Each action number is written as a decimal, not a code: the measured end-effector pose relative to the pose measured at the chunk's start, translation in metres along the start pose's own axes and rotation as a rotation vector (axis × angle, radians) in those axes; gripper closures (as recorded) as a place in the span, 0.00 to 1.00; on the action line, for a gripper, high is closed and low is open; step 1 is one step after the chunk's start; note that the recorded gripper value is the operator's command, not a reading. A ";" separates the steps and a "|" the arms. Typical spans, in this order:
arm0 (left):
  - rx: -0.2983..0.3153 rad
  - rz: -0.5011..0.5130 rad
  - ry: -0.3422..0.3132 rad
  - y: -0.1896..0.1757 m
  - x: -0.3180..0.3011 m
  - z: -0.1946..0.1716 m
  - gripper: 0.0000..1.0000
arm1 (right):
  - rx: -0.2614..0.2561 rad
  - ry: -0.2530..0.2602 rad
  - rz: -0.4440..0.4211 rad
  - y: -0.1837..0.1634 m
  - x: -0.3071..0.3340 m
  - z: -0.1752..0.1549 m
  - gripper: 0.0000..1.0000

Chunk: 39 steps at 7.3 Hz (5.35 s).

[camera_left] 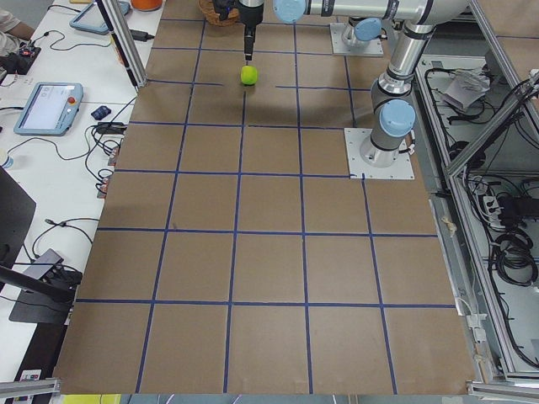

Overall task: Put all apples into basket
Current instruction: 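Move the right gripper to the green apple and grasp it, then carry the green apple with the right gripper and lower it into the basket, then open the right gripper to release the green apple in the basket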

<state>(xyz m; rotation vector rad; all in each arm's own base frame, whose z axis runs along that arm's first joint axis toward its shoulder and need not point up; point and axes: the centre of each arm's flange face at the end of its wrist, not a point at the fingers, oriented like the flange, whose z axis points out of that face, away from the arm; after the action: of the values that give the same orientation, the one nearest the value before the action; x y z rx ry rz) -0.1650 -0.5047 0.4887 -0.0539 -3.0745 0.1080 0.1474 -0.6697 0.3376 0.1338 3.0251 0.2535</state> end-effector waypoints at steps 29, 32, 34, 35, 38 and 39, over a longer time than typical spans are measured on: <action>0.014 -0.001 0.002 -0.009 0.000 0.003 0.00 | 0.105 0.148 0.048 -0.036 0.170 -0.037 1.00; 0.013 -0.001 0.002 -0.009 0.000 0.004 0.00 | 0.094 0.171 -0.017 -0.062 0.255 -0.003 1.00; 0.011 -0.001 0.002 -0.010 0.000 0.005 0.00 | 0.076 0.169 -0.029 -0.070 0.266 0.016 0.83; 0.009 -0.003 0.002 -0.009 -0.001 0.006 0.00 | 0.063 0.161 -0.029 -0.074 0.267 0.027 0.68; 0.015 -0.017 0.007 -0.013 0.000 0.009 0.00 | 0.035 0.145 -0.029 -0.082 0.270 0.048 0.16; 0.016 -0.016 0.008 -0.013 0.000 0.010 0.00 | 0.029 0.142 -0.030 -0.083 0.270 0.053 0.01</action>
<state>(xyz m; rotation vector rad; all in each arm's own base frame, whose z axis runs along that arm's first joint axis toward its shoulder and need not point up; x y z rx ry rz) -0.1659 -0.5186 0.4801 -0.0281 -3.0655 0.1320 -0.1213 -0.7169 0.2460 0.0762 3.1697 0.2260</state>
